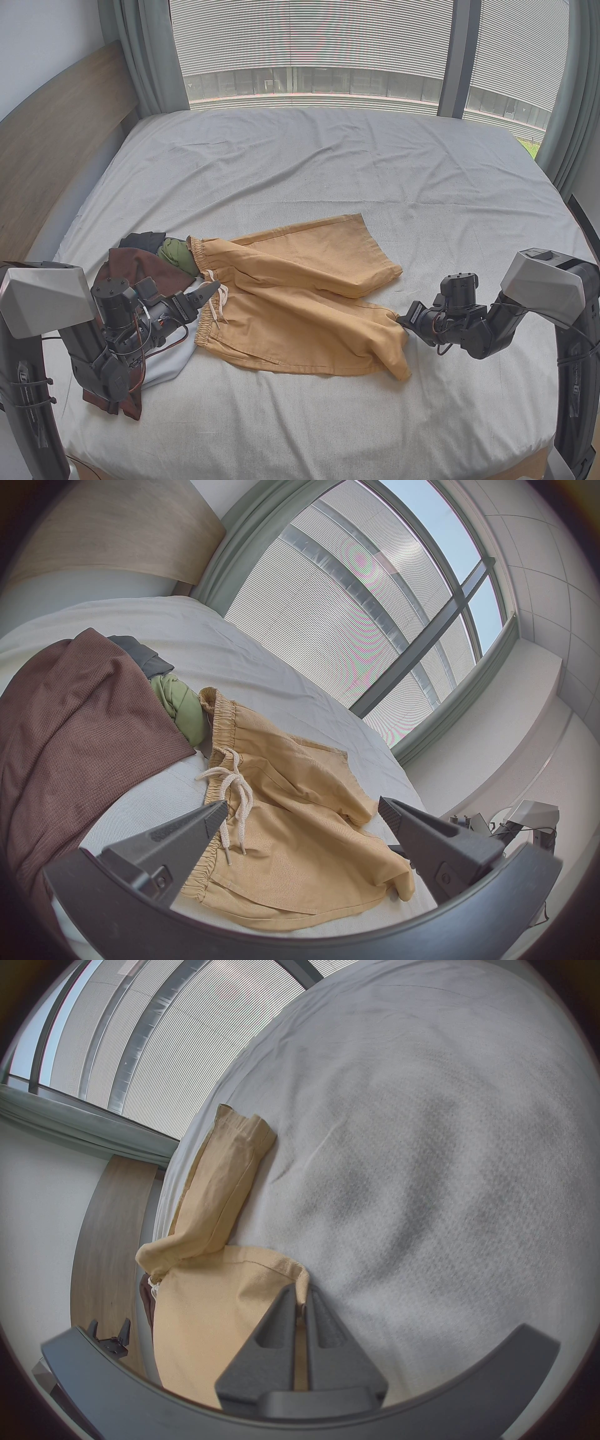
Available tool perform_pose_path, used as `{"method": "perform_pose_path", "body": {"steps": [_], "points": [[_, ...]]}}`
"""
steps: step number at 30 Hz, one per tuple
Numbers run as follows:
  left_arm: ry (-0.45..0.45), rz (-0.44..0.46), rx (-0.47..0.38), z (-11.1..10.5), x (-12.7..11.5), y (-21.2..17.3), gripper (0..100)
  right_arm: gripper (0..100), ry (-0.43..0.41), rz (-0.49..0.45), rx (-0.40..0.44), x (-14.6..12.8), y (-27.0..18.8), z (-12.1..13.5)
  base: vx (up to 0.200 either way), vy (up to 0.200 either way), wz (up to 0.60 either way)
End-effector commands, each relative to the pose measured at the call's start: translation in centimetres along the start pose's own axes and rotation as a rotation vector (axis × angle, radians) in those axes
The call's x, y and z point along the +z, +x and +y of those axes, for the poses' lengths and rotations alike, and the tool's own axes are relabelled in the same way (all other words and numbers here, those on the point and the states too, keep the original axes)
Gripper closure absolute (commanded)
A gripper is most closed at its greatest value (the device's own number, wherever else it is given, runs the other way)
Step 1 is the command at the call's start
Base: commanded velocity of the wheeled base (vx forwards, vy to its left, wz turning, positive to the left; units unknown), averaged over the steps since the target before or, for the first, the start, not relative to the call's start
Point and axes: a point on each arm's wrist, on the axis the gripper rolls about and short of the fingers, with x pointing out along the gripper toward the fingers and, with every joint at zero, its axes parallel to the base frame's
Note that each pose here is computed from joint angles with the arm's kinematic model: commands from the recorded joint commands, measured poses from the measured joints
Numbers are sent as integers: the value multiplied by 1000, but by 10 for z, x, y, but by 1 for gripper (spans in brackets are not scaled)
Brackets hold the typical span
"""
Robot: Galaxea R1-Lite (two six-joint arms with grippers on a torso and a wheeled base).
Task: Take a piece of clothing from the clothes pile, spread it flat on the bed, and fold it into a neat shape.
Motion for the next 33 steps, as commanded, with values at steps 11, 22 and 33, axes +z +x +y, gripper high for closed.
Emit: {"method": "perform_pose_path", "body": {"steps": [11,22,33], "points": [[0,0,0,0,0,1,0,100,-118,-137,36,56,-5,10,0,0,0],[1,4,5,1,-2,1,0,100,-142,-179,76,87,30,26,0,0,0],[0,3,16,4,-1,-2,0,0,-190,-194,77,89,28,27,0,0,0]]}}
